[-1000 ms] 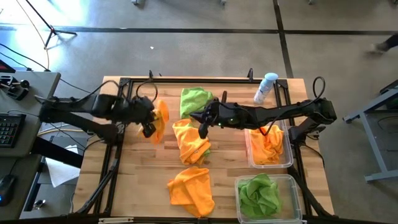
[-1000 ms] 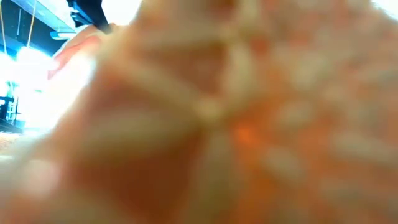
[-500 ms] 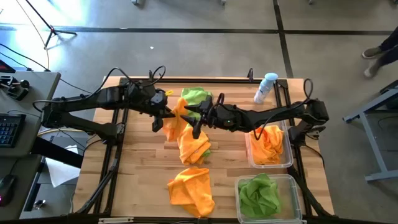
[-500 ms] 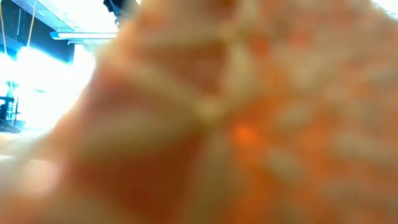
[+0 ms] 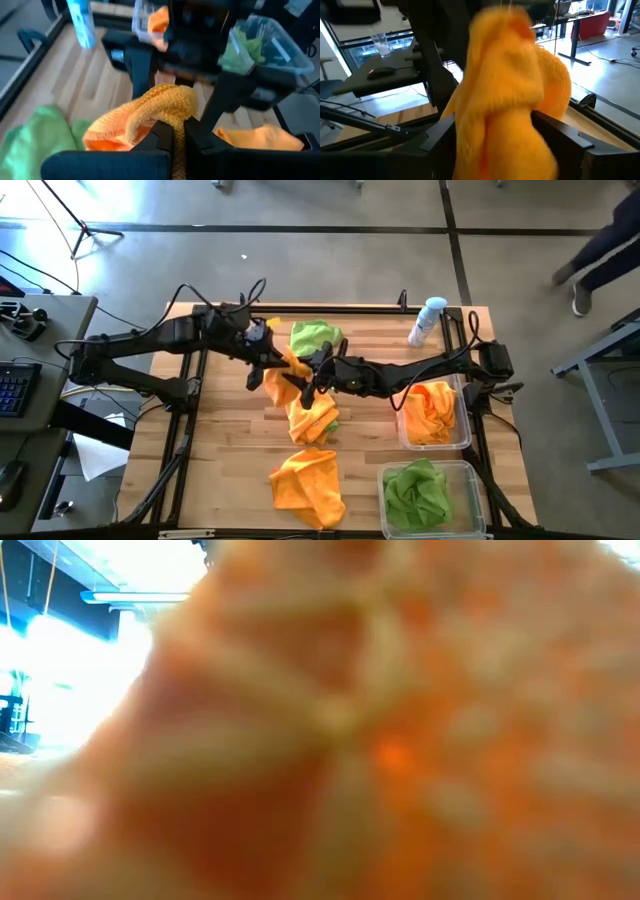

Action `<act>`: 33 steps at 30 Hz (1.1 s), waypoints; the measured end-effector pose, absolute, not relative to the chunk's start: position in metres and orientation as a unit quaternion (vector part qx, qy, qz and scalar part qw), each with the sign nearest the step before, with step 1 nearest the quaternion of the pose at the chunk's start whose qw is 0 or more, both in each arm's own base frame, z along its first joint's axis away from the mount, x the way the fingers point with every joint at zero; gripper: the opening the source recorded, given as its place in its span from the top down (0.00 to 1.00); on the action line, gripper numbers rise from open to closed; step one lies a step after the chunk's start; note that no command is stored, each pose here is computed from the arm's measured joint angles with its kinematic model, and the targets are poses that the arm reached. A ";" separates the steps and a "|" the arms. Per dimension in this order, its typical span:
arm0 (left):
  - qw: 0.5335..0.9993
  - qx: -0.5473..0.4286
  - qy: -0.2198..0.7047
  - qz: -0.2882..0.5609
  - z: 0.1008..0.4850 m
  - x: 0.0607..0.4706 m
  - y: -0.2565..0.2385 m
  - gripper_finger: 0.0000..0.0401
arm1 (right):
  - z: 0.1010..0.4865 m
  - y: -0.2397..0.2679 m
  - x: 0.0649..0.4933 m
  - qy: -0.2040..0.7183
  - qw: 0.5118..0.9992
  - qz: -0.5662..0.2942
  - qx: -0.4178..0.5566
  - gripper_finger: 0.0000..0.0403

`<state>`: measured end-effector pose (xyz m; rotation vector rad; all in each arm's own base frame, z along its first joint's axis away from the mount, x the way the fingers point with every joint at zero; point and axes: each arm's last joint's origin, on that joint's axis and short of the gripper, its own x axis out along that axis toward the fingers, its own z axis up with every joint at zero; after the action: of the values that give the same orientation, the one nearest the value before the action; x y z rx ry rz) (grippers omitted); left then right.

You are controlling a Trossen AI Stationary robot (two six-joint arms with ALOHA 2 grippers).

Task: Sort microfiber towel by color & place in baskets
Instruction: Put the yellow towel into the top transparent bin

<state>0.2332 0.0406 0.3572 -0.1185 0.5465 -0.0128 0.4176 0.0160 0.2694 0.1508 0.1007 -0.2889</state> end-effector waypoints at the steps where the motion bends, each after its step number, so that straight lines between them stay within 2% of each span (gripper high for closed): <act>1: 0.963 -0.054 0.264 -0.007 0.361 0.233 0.041 1.00 | 0.269 0.016 0.418 0.050 0.985 -0.145 0.075 0.42; 5: 0.969 -0.047 0.244 -0.002 0.370 0.233 0.041 1.00 | 0.270 0.014 0.417 0.044 0.983 -0.165 0.074 0.45; 8: 0.971 -0.045 0.234 -0.001 0.372 0.235 0.041 0.99 | 0.272 0.011 0.418 0.042 0.982 -0.166 0.077 0.52; 13: 0.972 -0.054 0.230 0.003 0.372 0.237 0.042 0.95 | 0.272 0.010 0.418 0.041 0.982 -0.152 0.100 0.73; 18: 0.971 -0.057 0.233 0.005 0.372 0.236 0.042 0.86 | 0.270 0.010 0.418 0.057 0.984 -0.137 0.099 0.96; 25: 0.963 -0.066 0.259 0.019 0.368 0.231 0.048 0.72 | 0.292 0.011 0.403 0.103 0.981 -0.137 0.093 0.93; 29: 0.953 -0.085 0.287 0.032 0.365 0.221 0.050 0.70 | 0.319 0.010 0.385 0.162 0.970 -0.151 0.105 0.98; 33: 0.949 -0.102 0.297 0.040 0.367 0.211 0.049 0.70 | 0.354 0.010 0.359 0.210 0.958 -0.163 0.109 0.98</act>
<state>0.2113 0.0492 0.3666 -0.2072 0.6045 0.0810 0.3595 0.0096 0.3540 0.2216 0.4259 -0.3301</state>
